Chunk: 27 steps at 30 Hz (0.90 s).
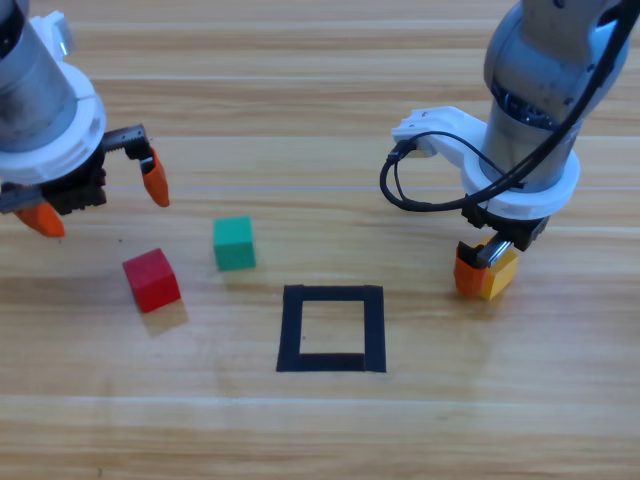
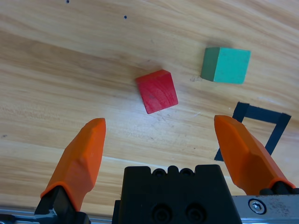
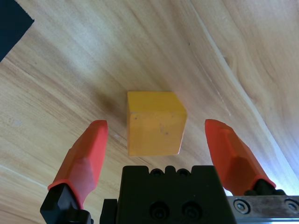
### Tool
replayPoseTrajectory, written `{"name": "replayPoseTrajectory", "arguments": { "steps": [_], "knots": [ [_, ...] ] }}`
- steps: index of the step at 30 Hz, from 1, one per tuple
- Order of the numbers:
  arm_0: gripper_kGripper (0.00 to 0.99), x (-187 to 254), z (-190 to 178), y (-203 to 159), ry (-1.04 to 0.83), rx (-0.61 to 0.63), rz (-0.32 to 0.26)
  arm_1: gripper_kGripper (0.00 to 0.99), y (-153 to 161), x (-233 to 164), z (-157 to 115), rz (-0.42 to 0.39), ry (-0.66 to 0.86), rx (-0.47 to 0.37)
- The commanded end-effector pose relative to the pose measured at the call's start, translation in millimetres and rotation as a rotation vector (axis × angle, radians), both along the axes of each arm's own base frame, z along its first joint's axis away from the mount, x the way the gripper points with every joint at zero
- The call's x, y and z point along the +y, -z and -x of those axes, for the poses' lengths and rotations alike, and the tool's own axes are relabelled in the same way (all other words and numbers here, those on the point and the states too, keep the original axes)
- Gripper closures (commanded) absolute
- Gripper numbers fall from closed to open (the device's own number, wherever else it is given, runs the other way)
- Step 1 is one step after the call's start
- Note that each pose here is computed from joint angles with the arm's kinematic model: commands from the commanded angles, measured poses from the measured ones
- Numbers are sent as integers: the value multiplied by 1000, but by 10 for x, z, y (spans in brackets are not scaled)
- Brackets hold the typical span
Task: Stack the blocks in the rectangular block: red at the bottom, yellow in the middle, green on top
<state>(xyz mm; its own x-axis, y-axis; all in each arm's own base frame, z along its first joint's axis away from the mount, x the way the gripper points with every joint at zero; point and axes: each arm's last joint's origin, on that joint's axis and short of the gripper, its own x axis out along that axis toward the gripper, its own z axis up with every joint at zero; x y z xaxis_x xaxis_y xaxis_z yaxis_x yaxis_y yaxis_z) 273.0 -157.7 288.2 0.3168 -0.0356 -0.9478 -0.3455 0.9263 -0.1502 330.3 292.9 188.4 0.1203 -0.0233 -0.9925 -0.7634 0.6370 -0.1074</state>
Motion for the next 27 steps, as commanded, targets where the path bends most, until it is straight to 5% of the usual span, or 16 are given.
{"name": "replayPoseTrajectory", "arguments": {
  "steps": [1,3,7,10,12,17,27],
  "knots": [
    [2,-116,-41,300,-64,83,-40,166,241,-66,-104,21,19,79],
    [2,-134,-52,354,-87,97,-46,212,280,-60,-110,31,19,93],
    [0,-178,-81,483,-127,127,-65,472,353,-32,-128,41,20,135],
    [0,-235,-121,608,-148,159,-86,548,381,-29,-126,47,20,152],
    [0,-277,-159,690,-153,180,-93,752,381,-30,-122,46,20,157],
    [0,-378,-231,808,-168,208,-96,976,317,-55,-94,34,24,183],
    [0,-468,-342,912,-191,222,-87,975,-722,-310,348,-106,5,99]
  ]
}}
